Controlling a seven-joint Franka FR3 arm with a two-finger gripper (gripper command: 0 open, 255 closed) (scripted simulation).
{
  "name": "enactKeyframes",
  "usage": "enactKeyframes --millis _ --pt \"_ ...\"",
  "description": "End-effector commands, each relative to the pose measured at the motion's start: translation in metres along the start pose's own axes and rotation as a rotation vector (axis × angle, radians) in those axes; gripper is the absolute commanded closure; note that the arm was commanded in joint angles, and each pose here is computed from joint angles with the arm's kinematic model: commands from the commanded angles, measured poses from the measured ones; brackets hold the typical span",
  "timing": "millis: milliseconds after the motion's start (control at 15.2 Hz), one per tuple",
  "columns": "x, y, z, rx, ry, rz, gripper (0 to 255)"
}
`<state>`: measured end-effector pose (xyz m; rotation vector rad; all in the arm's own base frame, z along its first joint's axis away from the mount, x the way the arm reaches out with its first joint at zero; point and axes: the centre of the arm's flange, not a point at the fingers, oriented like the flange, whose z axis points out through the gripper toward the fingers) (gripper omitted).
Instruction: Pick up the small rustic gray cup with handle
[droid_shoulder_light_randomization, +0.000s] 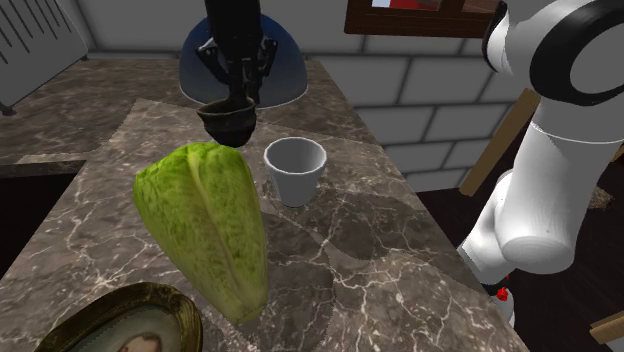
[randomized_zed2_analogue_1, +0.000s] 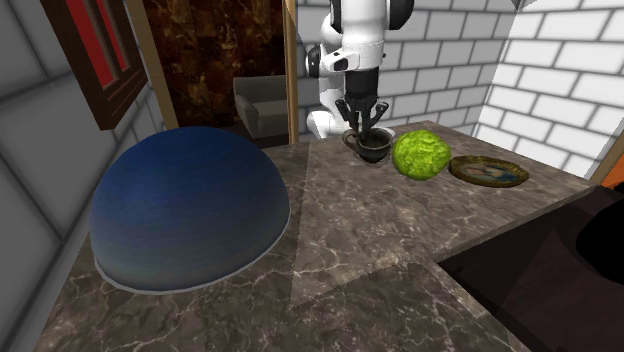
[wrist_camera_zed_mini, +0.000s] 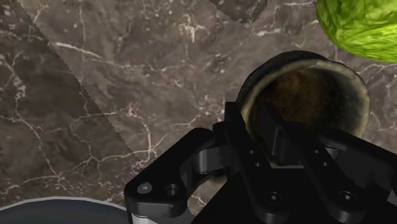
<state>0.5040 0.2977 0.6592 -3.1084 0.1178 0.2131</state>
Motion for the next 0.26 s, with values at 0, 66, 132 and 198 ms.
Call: enactKeyframes --millis 0,66,132,198 --pt "-0.0010 -0.0001 -0.0104 0.000 0.000 0.000 255" --pt "-0.0017 -0.0002 -0.0156 0.000 0.000 0.000 255" --pt "-0.0018 -0.0002 -0.0164 0.000 0.000 0.000 255" --pt "-0.0018 -0.0002 -0.0164 0.000 0.000 0.000 255"
